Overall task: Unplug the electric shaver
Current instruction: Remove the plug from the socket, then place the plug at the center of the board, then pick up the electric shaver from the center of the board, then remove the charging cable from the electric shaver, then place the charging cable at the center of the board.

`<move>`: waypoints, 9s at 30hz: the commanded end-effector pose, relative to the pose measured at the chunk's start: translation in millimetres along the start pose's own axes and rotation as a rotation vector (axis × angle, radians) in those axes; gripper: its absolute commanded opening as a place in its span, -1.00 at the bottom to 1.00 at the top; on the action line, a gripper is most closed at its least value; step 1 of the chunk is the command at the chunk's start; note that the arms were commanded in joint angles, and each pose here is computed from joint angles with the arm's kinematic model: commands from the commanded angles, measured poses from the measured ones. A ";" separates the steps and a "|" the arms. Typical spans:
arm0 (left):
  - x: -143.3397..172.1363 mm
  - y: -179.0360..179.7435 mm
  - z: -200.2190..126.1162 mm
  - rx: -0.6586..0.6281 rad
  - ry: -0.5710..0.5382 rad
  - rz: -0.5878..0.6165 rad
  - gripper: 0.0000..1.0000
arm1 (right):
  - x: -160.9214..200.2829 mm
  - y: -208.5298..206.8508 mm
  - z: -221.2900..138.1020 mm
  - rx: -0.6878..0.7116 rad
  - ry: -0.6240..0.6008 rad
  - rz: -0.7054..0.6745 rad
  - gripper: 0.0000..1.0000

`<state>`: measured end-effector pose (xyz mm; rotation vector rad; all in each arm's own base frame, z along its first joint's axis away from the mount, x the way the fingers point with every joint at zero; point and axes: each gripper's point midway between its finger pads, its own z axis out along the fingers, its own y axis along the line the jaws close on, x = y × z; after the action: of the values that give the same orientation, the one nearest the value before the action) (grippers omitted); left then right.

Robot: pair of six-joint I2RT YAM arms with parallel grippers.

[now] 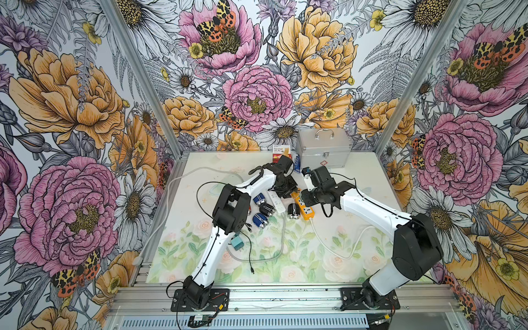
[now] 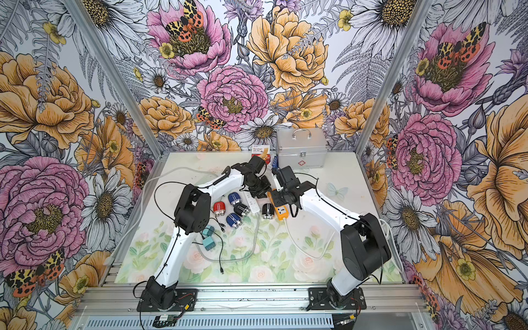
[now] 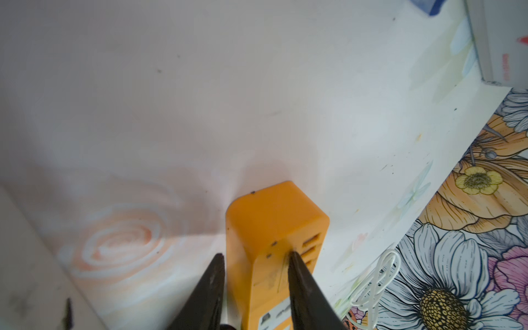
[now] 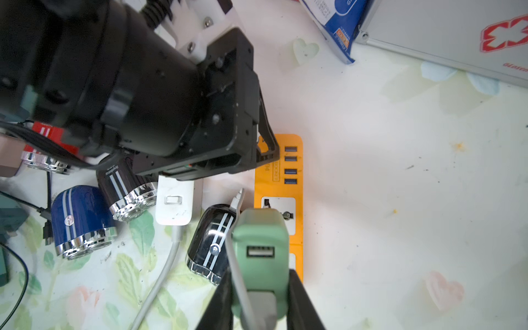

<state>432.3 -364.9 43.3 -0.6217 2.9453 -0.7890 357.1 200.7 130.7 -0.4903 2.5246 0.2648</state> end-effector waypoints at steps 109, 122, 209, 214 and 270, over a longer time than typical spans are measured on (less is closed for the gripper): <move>155.8 92.0 11.9 -0.319 0.224 1.393 0.25 | 121.3 -21.9 -55.9 0.106 0.154 0.375 0.35; 175.2 60.4 -42.2 -0.121 0.197 1.399 -0.03 | 120.7 -22.5 -61.1 0.068 0.023 0.394 0.13; 216.7 13.9 -77.1 0.239 0.376 1.160 -0.01 | 79.7 17.2 -36.8 -0.408 -0.181 1.264 -0.72; 221.3 13.6 -79.1 0.263 0.399 1.154 -0.01 | 77.6 18.2 -35.6 -0.397 -0.172 1.246 -0.81; -9.1 115.2 -178.6 -0.260 -0.346 0.473 -0.02 | 73.4 30.9 15.8 -0.258 0.168 0.700 -0.28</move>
<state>352.5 -189.9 135.0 0.1046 2.7740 -0.2305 296.4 214.1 78.3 0.4092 2.7281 0.9072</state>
